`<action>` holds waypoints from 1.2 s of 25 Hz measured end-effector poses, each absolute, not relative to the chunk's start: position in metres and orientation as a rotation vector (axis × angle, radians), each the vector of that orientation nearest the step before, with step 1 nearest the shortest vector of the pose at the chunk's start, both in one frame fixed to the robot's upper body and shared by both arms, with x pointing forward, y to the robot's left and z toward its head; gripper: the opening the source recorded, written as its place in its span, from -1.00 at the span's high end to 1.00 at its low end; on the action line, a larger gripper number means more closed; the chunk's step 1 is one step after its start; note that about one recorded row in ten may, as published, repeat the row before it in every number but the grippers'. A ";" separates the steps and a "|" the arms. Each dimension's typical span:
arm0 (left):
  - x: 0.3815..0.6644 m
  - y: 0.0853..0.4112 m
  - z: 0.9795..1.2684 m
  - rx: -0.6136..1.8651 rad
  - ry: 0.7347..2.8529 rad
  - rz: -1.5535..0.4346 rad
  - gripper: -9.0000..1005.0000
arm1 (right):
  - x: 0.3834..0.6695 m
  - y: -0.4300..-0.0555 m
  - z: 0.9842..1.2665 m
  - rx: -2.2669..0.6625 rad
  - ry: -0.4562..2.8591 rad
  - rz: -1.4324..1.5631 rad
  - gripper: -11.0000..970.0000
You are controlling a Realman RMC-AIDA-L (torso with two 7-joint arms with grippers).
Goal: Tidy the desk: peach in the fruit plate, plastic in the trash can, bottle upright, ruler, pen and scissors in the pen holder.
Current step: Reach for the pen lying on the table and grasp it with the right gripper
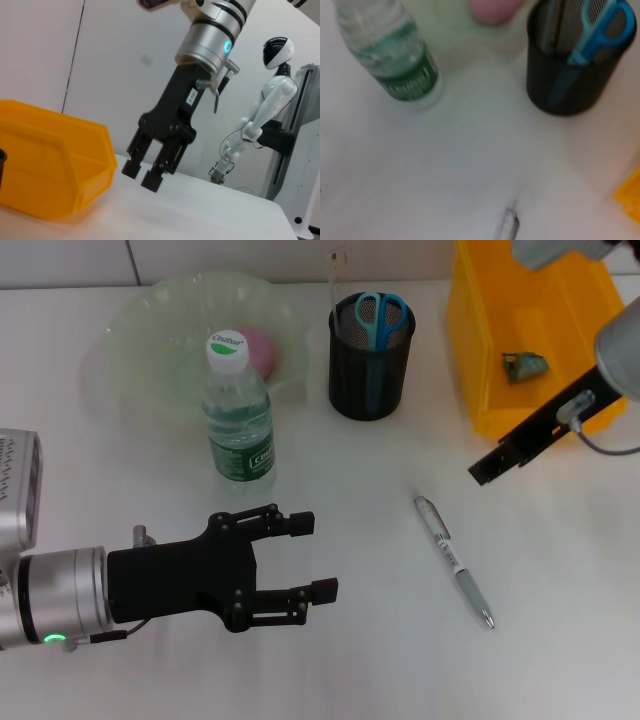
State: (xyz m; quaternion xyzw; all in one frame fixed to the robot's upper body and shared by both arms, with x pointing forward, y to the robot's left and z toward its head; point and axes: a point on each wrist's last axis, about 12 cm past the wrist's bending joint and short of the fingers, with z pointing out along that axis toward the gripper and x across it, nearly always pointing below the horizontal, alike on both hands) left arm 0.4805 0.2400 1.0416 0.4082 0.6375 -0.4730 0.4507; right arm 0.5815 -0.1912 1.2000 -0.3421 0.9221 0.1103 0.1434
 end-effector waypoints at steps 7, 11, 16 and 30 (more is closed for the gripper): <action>0.481 0.241 1.041 1.011 1.578 -1.154 -0.62 | 0.577 -0.173 1.166 -0.947 2.725 0.266 -0.27; 0.482 0.240 1.042 1.017 1.574 -1.152 -0.62 | 0.572 -0.156 1.148 -0.975 2.722 0.266 -0.26; 0.483 0.240 1.042 1.027 1.570 -1.145 -0.62 | 0.570 -0.146 1.133 -0.985 2.731 0.293 -0.26; 0.480 0.241 1.040 1.034 1.568 -1.135 -0.62 | 0.569 -0.141 1.123 -0.998 2.737 0.249 -0.06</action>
